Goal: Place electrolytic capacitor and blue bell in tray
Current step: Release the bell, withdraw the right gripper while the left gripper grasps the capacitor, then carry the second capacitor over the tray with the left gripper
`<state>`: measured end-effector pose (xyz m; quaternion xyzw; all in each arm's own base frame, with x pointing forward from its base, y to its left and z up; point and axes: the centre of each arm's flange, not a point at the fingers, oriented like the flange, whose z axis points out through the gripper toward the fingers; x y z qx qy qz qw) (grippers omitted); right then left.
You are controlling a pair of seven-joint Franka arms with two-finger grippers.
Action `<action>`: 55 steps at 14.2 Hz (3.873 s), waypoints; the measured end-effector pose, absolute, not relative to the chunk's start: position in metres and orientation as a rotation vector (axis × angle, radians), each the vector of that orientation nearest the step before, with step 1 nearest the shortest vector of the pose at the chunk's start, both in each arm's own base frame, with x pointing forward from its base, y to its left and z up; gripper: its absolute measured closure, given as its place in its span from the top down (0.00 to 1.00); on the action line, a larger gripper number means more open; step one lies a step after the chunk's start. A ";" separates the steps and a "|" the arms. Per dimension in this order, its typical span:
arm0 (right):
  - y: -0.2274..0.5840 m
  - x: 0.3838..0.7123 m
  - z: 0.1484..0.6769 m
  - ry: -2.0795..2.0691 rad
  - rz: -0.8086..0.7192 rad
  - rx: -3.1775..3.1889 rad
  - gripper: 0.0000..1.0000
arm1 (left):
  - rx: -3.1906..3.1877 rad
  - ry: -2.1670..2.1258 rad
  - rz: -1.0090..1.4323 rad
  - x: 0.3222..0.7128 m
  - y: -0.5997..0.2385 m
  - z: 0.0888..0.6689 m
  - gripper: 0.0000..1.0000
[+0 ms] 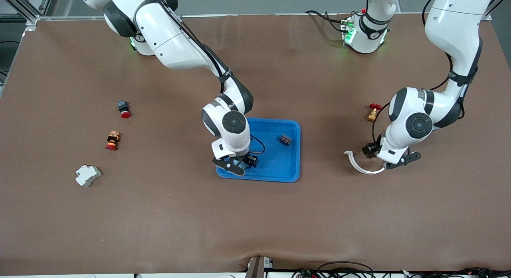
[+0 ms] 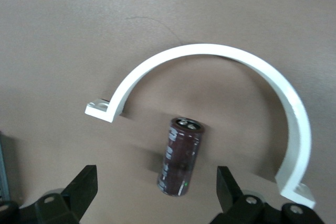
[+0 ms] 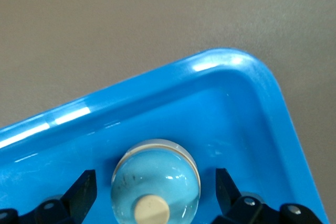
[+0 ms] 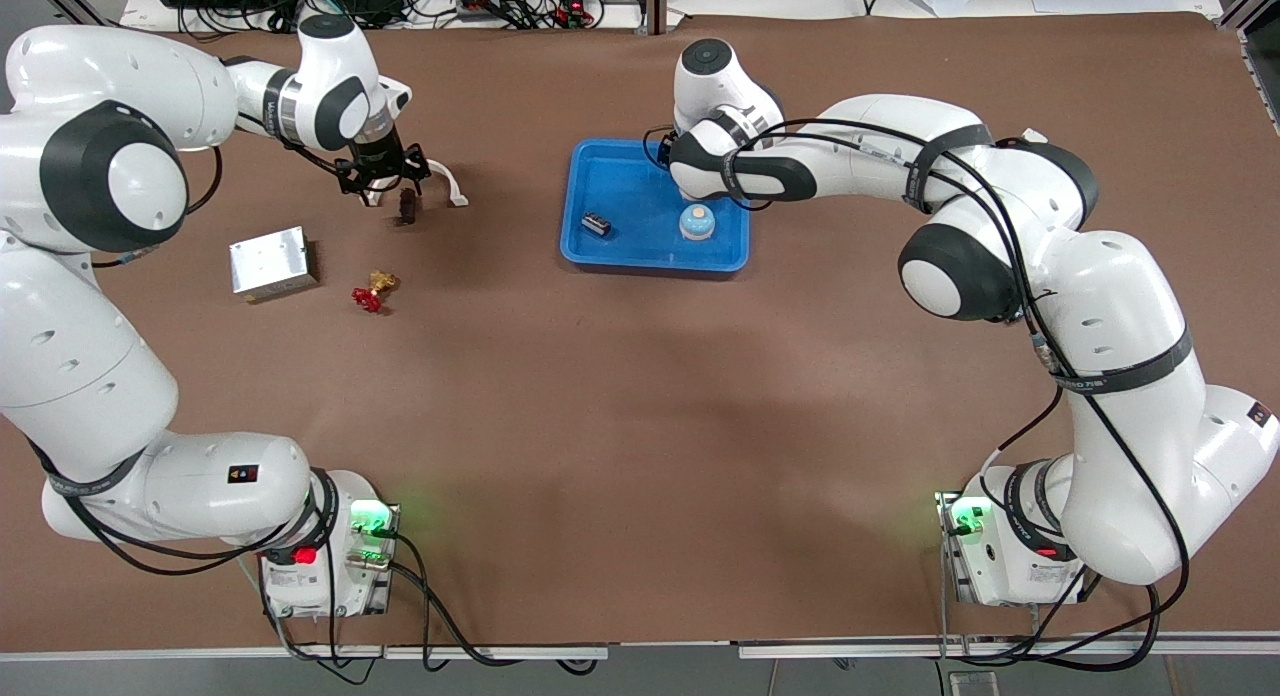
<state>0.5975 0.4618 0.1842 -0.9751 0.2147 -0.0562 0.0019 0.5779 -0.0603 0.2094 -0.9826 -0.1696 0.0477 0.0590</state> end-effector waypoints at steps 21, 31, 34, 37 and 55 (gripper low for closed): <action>0.153 0.698 0.468 0.094 0.075 -3.219 1.00 | -3.001 -0.491 0.168 0.577 -0.077 0.175 0.32; 0.020 0.659 0.542 0.132 0.082 -3.162 1.00 | -2.954 -0.630 0.149 0.620 -0.088 0.220 0.32; -0.014 0.636 0.562 0.167 0.062 -3.154 1.00 | -2.953 -0.730 0.229 0.646 -0.103 0.248 0.32; -0.025 0.620 0.581 0.181 0.026 -3.151 1.00 | -2.971 -0.887 0.229 0.671 -0.119 0.280 0.32; -0.024 0.560 0.599 0.180 -0.077 -3.142 1.00 | -3.049 -1.397 -0.076 0.672 -0.336 0.284 0.32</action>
